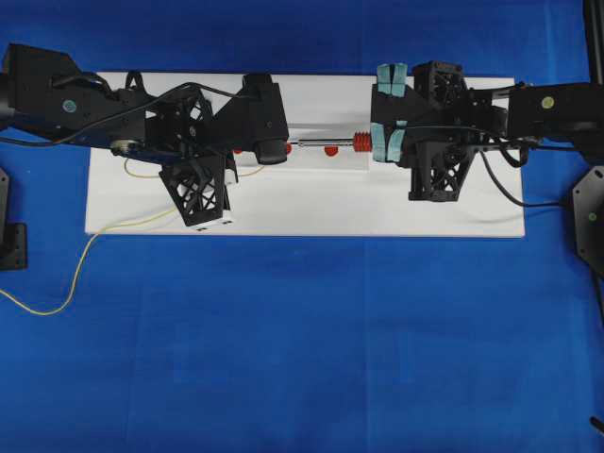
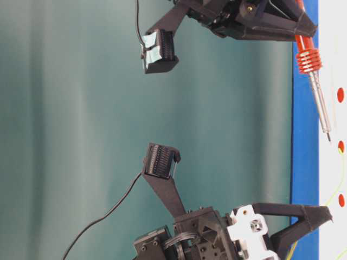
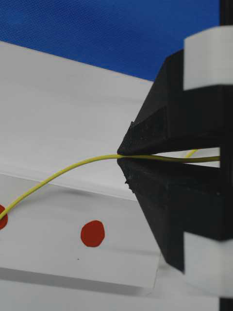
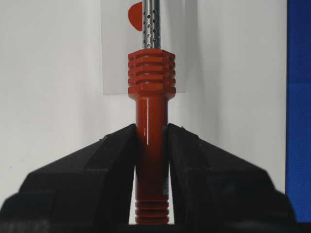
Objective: Touch the tip of the soldering iron to the tip of the solder at the mark.
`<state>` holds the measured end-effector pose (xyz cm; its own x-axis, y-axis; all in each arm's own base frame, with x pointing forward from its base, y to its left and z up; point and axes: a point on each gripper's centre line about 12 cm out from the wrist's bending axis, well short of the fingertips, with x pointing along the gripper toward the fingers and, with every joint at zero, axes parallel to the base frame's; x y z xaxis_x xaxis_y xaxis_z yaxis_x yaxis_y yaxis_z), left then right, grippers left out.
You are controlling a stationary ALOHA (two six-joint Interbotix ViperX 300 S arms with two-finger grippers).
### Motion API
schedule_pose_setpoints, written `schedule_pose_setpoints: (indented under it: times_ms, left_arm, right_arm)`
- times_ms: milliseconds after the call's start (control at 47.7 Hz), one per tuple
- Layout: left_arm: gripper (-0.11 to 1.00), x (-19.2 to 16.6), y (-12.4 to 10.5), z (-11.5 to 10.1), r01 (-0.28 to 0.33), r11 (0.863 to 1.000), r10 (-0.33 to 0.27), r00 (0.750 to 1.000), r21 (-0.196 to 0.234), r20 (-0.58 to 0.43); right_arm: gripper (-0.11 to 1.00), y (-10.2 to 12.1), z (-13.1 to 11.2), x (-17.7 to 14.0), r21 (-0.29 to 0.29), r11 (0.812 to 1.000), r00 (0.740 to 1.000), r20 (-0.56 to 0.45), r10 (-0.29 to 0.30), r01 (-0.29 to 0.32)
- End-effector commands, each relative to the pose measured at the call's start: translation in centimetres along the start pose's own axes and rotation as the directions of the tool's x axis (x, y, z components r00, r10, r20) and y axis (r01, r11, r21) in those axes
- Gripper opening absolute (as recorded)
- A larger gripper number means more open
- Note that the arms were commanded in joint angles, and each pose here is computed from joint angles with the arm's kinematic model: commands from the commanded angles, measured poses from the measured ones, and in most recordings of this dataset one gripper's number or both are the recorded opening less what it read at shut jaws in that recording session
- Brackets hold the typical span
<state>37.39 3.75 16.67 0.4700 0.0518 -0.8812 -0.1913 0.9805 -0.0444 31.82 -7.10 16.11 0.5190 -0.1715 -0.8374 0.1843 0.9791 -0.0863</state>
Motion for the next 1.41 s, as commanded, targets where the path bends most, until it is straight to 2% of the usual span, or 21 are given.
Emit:
schedule_pose_setpoints:
  times_ms: [0, 1385]
  left_arm:
    - [0.02, -0.83, -0.11, 1.14, 0.003, 1.000, -0.004, 0.999, 0.004, 0.041]
    - [0.02, -0.83, -0.16, 1.09, 0.004, 1.000, -0.004, 0.999, 0.006, 0.038]
  right_arm:
    - [0.07, -0.10, 1.03, -0.31, 0.006, 1.000, 0.999, 0.033, -0.001, 0.000]
    - [0.07, 0.08, 0.98, 0.30, 0.000, 1.000, 1.000, 0.031, 0.004, -0.004]
